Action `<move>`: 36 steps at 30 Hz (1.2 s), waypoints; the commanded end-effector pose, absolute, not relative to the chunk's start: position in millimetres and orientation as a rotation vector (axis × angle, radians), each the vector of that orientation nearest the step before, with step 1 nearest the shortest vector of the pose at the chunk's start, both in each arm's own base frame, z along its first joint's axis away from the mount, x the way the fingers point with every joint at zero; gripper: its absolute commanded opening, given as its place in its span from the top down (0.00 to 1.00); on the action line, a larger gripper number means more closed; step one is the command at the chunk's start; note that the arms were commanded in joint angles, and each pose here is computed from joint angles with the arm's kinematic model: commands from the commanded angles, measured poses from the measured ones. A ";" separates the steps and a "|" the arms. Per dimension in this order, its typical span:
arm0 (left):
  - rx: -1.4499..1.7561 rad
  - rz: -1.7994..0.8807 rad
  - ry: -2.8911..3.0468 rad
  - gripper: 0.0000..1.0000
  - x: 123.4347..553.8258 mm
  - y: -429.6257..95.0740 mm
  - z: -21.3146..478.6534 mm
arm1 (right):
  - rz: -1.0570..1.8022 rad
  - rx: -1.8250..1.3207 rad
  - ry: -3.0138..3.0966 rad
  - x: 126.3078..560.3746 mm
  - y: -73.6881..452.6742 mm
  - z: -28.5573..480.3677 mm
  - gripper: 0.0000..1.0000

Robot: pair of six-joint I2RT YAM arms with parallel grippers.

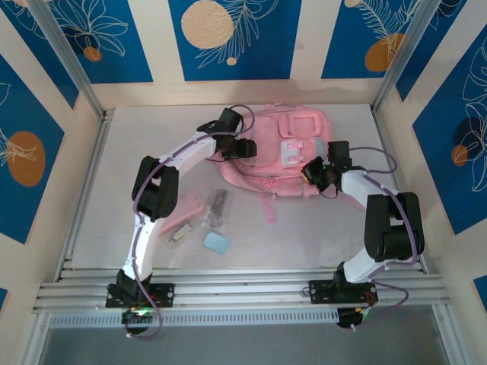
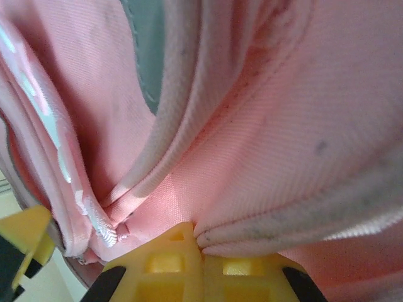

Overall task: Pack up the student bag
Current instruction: Rotate the student bag at the center of the table.

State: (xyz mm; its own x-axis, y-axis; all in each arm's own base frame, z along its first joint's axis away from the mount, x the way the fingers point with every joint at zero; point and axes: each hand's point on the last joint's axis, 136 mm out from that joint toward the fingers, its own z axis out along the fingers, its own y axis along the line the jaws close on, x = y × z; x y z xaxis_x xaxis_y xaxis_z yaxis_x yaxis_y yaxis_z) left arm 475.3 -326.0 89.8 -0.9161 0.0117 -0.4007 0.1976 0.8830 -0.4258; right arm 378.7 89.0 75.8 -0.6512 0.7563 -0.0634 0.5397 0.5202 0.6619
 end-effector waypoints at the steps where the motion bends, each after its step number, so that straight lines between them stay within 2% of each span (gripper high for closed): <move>1: 0.272 -0.601 2.663 0.37 460.1 -325.5 109.8 | 0.969 1.104 2.390 371.7 117.8 80.2 1.00; 5: 0.356 -0.539 2.680 0.40 426.6 -322.4 124.0 | 0.954 1.124 2.363 375.7 120.4 80.3 1.00; 13: 0.413 -0.587 2.723 0.55 377.7 -342.1 121.7 | 0.943 1.107 2.382 377.3 124.3 82.0 1.00; 17: 0.446 -0.569 2.766 0.56 363.4 -351.2 117.0 | 0.933 1.115 2.384 374.3 126.6 79.3 1.00; 21: 0.417 -0.452 2.784 0.41 371.0 -332.3 107.7 | 0.889 1.152 2.369 368.1 120.4 75.0 1.00; 27: 0.409 -0.234 2.735 0.29 390.0 -292.1 137.2 | 0.843 1.191 2.338 359.9 108.6 75.7 1.00; 32: 0.444 -0.123 2.715 0.25 386.5 -273.6 161.1 | 0.853 1.193 2.326 359.8 110.7 76.6 1.00; 36: 0.440 -0.189 2.752 0.25 371.8 -277.3 166.6 | 0.862 1.199 2.317 360.9 117.6 76.3 1.00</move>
State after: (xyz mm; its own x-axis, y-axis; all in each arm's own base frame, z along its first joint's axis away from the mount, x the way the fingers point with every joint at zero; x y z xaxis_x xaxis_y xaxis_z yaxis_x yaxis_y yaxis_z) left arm 388.5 -281.1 144.1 -0.8947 0.2561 -0.3661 0.3039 0.9495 -0.0786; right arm 363.2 107.3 71.2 -0.5515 0.8315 -0.0667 0.6036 0.4530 0.6561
